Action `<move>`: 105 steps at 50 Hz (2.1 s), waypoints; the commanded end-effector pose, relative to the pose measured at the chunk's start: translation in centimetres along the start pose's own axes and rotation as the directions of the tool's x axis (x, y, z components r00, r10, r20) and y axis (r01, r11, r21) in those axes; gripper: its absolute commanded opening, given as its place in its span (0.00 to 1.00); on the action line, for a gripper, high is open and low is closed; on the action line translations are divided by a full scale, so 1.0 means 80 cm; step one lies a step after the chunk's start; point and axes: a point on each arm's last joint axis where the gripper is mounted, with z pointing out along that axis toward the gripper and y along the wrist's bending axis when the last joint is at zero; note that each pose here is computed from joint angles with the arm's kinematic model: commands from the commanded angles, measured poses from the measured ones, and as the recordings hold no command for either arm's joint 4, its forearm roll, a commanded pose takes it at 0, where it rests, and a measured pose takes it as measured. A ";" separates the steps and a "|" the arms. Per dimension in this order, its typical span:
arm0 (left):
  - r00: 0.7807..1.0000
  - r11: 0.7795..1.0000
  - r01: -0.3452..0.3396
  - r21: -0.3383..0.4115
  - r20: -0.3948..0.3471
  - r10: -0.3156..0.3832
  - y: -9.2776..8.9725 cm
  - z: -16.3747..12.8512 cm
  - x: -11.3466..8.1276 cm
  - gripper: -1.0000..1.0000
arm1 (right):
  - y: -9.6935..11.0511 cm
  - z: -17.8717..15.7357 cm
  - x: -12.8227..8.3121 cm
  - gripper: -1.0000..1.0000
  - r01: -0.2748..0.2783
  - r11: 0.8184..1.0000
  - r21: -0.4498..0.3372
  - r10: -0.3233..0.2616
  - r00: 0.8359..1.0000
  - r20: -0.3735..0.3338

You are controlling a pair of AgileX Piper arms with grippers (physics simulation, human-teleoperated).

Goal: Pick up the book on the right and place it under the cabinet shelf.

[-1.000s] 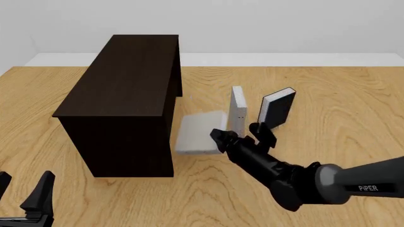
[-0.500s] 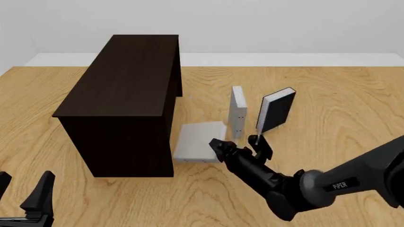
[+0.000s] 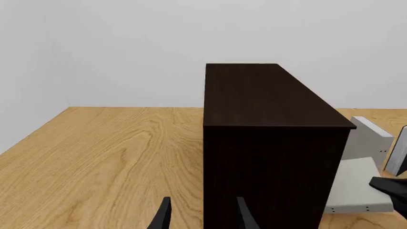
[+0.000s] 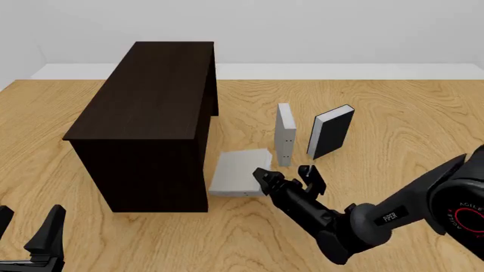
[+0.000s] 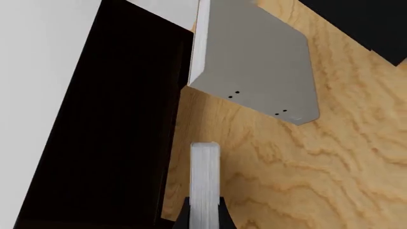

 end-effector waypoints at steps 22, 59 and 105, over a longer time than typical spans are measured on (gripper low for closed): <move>1.000 1.000 -0.001 0.011 0.008 0.001 -0.001 0.000 -0.001 1.00 | -0.042 0.006 -0.016 1.00 0.138 0.981 0.136 -0.140 0.990 -0.001; 1.000 1.000 0.000 0.009 0.006 0.000 -0.001 0.000 0.000 1.00 | -0.023 0.000 -0.122 1.00 0.400 0.827 0.394 -0.388 0.915 -0.112; 1.000 1.000 -0.003 -0.012 0.010 0.003 0.001 0.000 -0.001 1.00 | 0.004 -0.036 -0.144 1.00 0.586 0.689 0.427 -0.499 0.810 -0.308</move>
